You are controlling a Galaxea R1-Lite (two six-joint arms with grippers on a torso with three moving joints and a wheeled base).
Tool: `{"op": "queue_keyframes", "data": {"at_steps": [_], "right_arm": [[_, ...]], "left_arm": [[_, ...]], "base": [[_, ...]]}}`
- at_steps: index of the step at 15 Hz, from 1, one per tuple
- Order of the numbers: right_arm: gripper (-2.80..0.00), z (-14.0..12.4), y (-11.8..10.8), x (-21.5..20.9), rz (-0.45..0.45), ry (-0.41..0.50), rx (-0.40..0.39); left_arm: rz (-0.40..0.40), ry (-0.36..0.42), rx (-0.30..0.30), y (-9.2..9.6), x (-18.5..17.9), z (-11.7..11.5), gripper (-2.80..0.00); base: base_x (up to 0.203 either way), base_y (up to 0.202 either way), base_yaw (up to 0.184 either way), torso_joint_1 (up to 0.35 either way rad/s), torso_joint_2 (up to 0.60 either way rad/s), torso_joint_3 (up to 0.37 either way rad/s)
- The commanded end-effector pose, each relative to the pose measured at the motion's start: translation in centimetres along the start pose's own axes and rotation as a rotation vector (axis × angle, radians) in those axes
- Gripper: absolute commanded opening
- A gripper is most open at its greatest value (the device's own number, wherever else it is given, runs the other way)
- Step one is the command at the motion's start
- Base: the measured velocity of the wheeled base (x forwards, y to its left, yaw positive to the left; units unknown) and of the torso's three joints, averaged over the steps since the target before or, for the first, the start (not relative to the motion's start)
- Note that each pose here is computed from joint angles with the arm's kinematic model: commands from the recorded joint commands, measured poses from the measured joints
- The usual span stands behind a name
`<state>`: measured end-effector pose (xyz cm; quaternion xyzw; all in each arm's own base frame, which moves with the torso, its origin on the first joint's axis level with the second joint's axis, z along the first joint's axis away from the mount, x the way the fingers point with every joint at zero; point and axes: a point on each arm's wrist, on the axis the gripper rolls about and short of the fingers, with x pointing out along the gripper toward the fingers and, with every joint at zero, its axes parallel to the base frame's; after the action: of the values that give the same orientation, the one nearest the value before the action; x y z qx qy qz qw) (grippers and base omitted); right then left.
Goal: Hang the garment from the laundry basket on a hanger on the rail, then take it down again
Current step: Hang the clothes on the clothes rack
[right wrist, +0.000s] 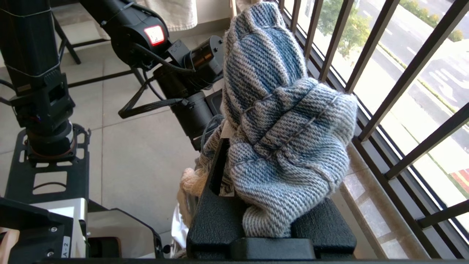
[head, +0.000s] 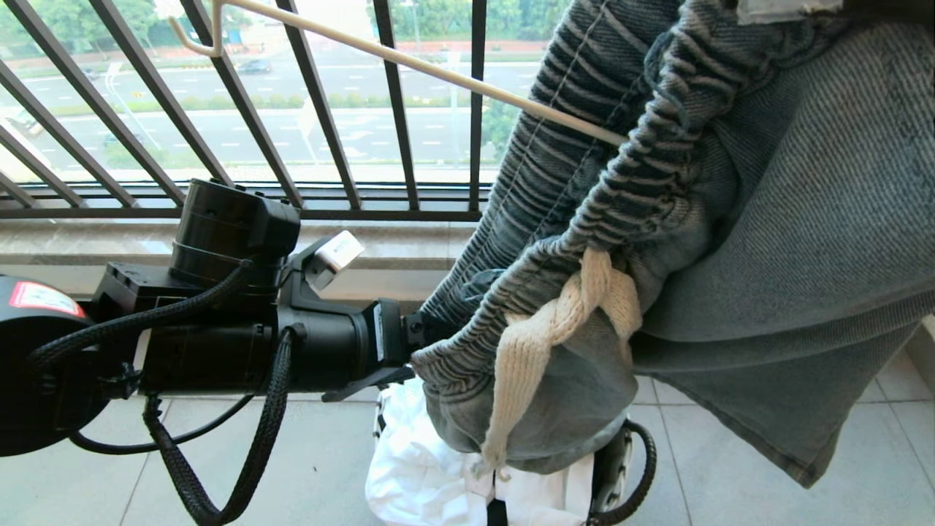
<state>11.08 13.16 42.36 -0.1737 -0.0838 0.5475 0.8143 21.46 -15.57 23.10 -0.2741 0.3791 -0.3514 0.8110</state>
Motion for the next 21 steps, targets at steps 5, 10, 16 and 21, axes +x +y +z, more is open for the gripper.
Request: {"op": "queue_keyframes", "data": {"at_steps": [5, 10, 16, 21], "right_arm": [[-2.8, -0.1, -0.2, -1.0, -0.033, 0.01, -0.002], [-2.8, -1.3, -0.6, -1.5, -0.074, 0.061, 0.01], [-2.8, -4.3, -0.3, -1.1, -0.067, 0.164, 0.04], [-2.8, -5.5, 0.1, -0.9, -0.042, 0.203, 0.037]], "left_arm": [[0.037, -0.066, -0.002, 1.1, -1.0, 1.6, -2.8], [0.104, -0.219, -0.002, 2.7, -3.8, 4.9, -2.8], [0.15, -0.293, -0.009, 1.6, -7.9, 6.4, -2.8], [0.149, -0.324, 0.019, 0.2, -10.1, 6.2, -2.8]], "base": [[0.0, 0.0, 0.0, 0.0, 0.0, 0.0], [0.0, 0.0, 0.0, 0.0, 0.0, 0.0], [0.0, 0.0, 0.0, 0.0, 0.0, 0.0], [0.0, 0.0, 0.0, 0.0, 0.0, 0.0]]}}
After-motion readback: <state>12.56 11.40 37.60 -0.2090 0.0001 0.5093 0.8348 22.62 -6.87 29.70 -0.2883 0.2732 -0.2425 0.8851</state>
